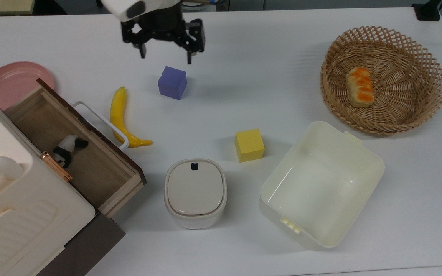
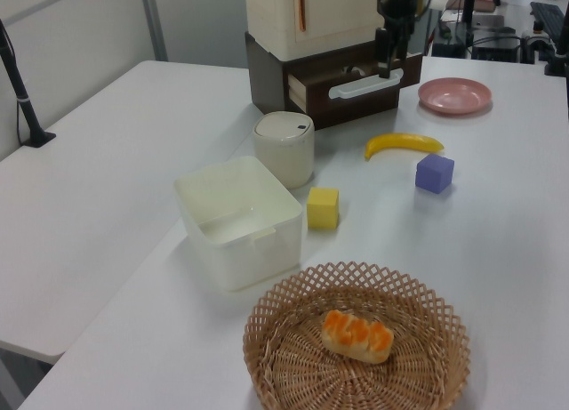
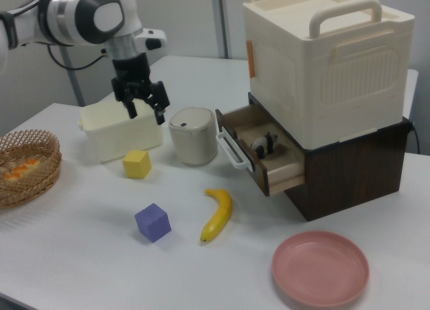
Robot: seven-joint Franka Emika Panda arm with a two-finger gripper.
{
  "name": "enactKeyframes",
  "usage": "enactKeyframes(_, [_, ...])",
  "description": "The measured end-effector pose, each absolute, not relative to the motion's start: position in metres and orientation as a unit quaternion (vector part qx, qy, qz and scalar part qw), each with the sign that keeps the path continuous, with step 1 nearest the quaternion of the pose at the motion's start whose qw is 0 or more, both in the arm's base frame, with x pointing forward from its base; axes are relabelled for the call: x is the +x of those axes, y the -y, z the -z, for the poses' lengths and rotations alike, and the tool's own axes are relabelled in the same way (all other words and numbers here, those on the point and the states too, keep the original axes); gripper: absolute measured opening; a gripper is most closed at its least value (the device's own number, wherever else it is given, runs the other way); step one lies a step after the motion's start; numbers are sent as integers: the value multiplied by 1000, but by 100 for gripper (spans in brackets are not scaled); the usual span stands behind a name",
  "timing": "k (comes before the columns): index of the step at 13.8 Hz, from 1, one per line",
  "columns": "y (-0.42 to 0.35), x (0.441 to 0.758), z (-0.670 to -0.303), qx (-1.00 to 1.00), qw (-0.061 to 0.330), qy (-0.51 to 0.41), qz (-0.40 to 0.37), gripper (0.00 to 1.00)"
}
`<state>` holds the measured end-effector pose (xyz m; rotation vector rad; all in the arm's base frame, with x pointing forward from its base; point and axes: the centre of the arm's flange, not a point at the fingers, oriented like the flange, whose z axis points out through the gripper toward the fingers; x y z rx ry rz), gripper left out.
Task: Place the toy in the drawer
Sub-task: 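Open the gripper to release the panda and raise the arm away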
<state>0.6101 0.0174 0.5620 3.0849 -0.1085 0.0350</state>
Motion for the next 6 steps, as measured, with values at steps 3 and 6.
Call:
enactKeyframes(3, [-24, 596, -555, 999, 27, 29, 1, 100])
enactKeyframes(6, [-18, 596, -555, 999, 25, 34, 2, 100])
